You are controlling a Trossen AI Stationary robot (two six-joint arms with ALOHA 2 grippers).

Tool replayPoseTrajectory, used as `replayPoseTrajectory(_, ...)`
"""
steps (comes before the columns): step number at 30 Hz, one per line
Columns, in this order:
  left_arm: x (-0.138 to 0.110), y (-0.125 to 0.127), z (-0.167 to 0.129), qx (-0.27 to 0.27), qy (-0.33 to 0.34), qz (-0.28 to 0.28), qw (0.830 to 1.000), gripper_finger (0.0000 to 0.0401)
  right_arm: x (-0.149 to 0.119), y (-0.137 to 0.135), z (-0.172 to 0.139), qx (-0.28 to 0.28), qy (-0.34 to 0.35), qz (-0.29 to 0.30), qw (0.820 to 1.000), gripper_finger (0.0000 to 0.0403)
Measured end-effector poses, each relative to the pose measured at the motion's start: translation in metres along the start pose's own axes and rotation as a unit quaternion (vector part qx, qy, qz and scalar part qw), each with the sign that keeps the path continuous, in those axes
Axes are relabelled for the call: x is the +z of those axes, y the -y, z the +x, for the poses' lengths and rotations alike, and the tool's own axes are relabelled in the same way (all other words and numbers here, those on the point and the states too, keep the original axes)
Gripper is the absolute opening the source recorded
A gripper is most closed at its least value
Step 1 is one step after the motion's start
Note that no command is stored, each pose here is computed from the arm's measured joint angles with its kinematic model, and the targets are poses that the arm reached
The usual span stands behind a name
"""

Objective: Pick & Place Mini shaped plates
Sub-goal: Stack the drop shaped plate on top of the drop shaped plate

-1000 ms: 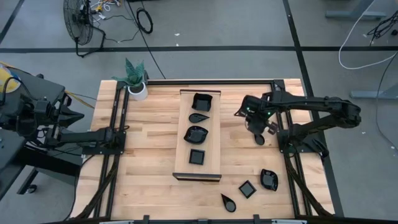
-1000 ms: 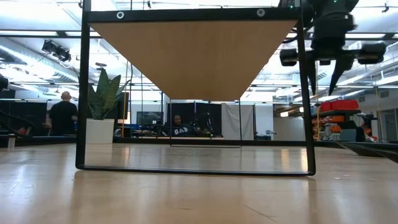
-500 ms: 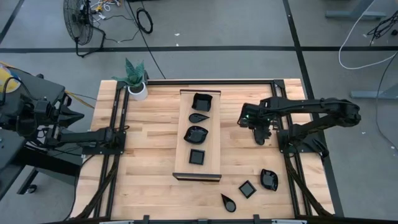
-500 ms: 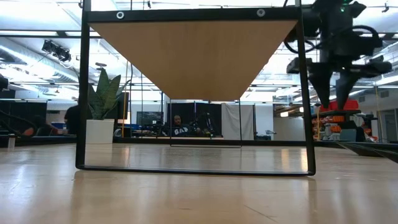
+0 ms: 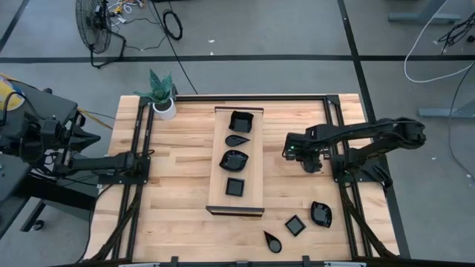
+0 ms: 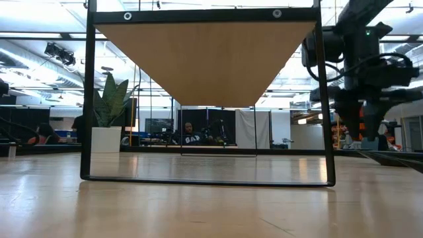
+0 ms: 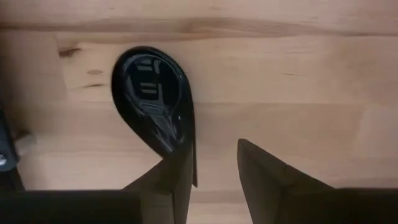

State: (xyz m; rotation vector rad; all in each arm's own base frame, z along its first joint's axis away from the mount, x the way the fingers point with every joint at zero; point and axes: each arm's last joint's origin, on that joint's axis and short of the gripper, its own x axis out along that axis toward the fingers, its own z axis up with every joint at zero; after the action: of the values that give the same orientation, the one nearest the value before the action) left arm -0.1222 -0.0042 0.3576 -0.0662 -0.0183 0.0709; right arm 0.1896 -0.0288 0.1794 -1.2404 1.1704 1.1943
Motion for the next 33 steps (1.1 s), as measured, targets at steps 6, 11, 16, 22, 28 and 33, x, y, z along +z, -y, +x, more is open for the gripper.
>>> replayPoseTrajectory(6,0.0,0.0,0.0,0.0,0.0,0.0,1.0,0.0014,-0.002,-0.002,0.017,0.019,-0.028,-0.019,0.999,0.013)
replayPoseTrajectory(11,0.0,0.0,0.0,0.0,0.0,0.0,1.0,0.0014,-0.002,-0.003,0.023,0.032,-0.034,-0.028,0.999,0.013)
replayPoseTrajectory(16,0.0,0.0,0.0,0.0,0.0,0.0,1.0,0.0014,-0.002,-0.002,0.027,0.043,-0.032,-0.028,0.998,0.013)
replayPoseTrajectory(22,0.0,0.0,0.0,0.0,0.0,0.0,1.0,0.0014,-0.003,0.003,0.033,0.038,-0.033,-0.028,0.998,0.013)
replayPoseTrajectory(28,0.0,0.0,0.0,0.0,0.0,0.0,1.0,0.0014,-0.003,0.003,0.034,0.042,-0.032,-0.026,0.998,0.0112)
replayPoseTrajectory(33,0.0,0.0,0.0,0.0,0.0,0.0,1.0,0.0014,-0.004,0.003,0.034,0.042,-0.032,-0.026,0.998,0.0072)
